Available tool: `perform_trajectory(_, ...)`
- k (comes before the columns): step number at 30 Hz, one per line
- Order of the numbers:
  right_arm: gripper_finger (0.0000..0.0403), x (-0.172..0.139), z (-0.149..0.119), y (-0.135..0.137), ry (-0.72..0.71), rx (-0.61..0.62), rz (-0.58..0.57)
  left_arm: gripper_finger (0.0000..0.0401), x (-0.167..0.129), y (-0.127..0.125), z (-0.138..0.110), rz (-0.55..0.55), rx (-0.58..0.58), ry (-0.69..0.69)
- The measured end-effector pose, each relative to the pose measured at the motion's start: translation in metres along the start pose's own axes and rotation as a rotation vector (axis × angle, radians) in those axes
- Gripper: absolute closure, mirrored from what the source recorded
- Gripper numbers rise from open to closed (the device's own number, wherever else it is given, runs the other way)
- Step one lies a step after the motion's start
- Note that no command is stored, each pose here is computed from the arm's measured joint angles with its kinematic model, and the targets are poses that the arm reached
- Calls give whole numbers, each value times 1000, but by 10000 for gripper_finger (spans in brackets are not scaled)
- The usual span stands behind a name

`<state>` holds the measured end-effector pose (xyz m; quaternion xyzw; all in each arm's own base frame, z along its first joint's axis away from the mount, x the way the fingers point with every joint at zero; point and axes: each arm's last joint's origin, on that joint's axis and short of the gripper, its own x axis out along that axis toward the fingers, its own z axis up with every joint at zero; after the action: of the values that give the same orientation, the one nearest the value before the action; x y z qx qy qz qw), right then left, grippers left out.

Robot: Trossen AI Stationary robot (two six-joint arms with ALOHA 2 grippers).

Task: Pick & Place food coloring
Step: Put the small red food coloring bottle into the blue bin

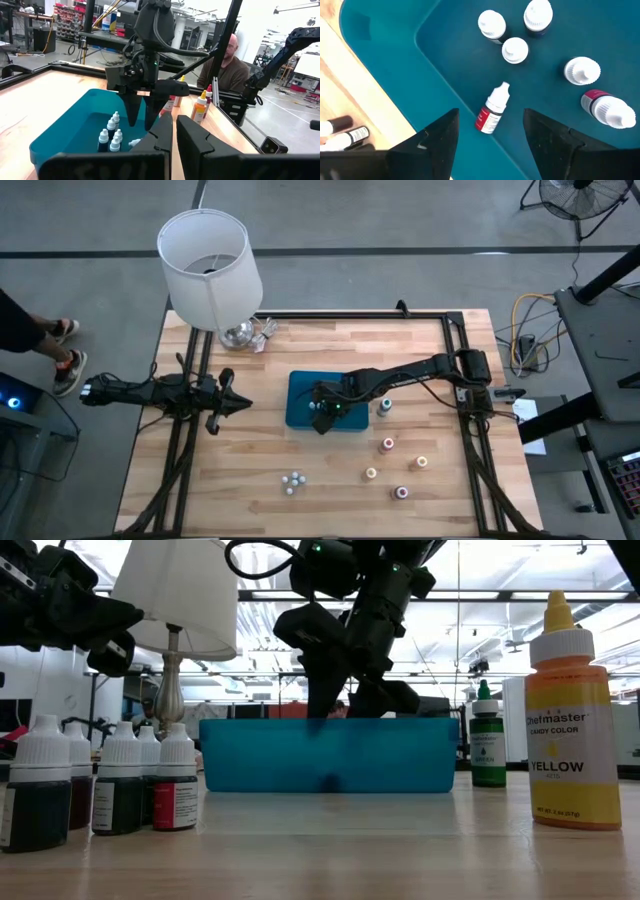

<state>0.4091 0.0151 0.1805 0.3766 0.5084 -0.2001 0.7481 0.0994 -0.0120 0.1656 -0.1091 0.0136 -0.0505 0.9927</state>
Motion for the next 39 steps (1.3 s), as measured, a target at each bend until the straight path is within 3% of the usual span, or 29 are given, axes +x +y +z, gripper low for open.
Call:
perform_trajectory(15, 193, -3, 0, 1, -16, 11, -6, 401, 0, 0, 0, 0, 0, 0)
perform_trajectory(23, 195, -47, -3, 13, -108, -27, 73, 401, 0, 0, 0, 0, 0, 0)
perform_trajectory(28, 225, -71, -16, 36, -142, -183, 257, 401, 0, 0, 0, 0, 0, 0)
perform_trajectory(33, 289, -79, -30, 65, -157, -409, 495, 401, 0, 0, 0, 0, 0, 0)
perform_trajectory(39, 375, -80, -47, 79, -212, -658, 549, 401, 0, 0, 0, 0, 0, 0)
